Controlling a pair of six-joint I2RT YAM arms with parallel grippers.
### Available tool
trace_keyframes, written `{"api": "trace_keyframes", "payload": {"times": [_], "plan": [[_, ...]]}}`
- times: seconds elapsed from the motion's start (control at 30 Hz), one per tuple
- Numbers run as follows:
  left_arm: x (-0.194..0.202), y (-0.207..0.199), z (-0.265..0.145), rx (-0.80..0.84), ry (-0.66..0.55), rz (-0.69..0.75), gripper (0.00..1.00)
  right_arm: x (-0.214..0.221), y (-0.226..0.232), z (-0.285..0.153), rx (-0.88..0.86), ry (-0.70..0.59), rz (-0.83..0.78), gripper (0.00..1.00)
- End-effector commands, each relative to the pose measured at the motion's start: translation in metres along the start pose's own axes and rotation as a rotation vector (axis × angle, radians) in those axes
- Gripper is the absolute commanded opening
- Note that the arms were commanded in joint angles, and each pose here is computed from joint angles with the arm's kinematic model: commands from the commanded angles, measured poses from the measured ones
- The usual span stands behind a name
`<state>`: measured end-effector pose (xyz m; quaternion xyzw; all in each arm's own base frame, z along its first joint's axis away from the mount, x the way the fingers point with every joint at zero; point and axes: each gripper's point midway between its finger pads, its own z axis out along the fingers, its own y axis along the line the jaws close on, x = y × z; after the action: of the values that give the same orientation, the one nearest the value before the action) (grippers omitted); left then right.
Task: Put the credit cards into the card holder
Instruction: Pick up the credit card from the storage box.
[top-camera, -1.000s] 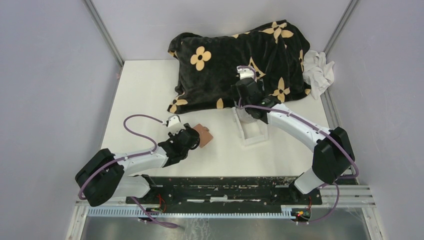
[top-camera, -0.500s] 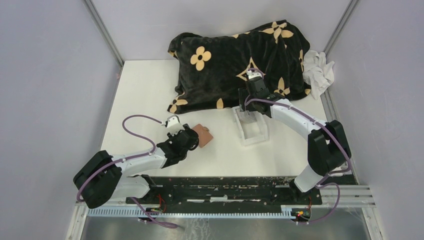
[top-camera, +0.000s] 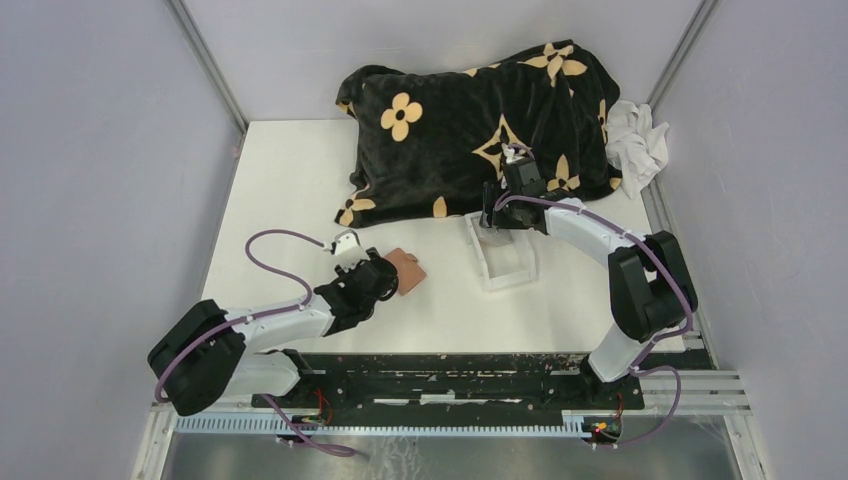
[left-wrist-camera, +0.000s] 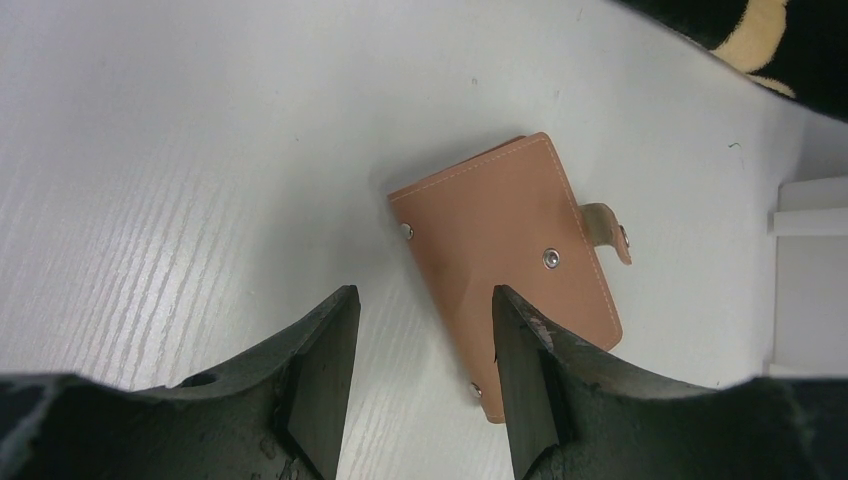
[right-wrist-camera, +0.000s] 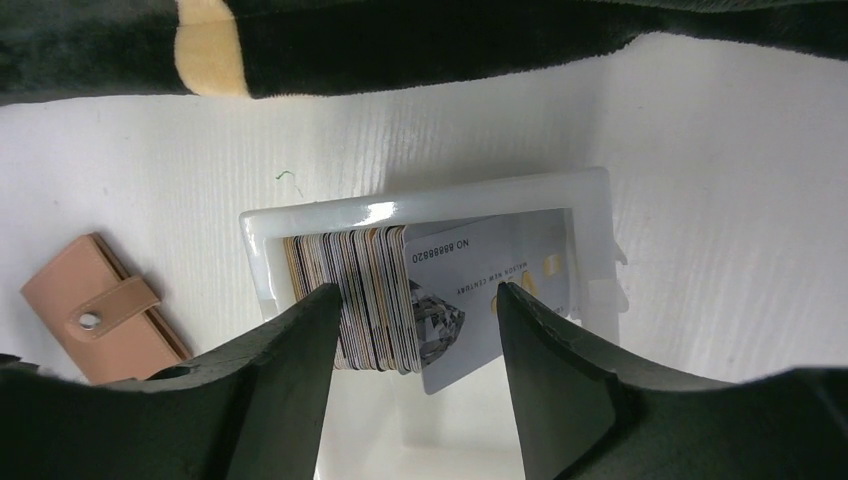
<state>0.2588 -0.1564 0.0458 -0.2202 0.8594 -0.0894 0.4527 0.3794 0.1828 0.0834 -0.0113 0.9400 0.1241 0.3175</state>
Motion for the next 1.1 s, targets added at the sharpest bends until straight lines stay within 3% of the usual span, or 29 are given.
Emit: {"api": "trace_keyframes", "payload": {"times": [0.0,0.3,1.07], "plan": [[-0.006,0.0,0.004,-0.004,-0.037,0.023,0.59,-0.002,0.009,0.005,-0.075,-0.007,0.073,0.64],[-0.004,0.002,0.006,-0.008,-0.035,0.027,0.59,0.004,0.015,0.008,-0.153,0.018,0.149,0.54],[0.003,0.002,0.008,0.0,-0.019,0.02,0.59,-0.016,0.031,-0.021,-0.219,-0.037,0.16,0.39]]}}
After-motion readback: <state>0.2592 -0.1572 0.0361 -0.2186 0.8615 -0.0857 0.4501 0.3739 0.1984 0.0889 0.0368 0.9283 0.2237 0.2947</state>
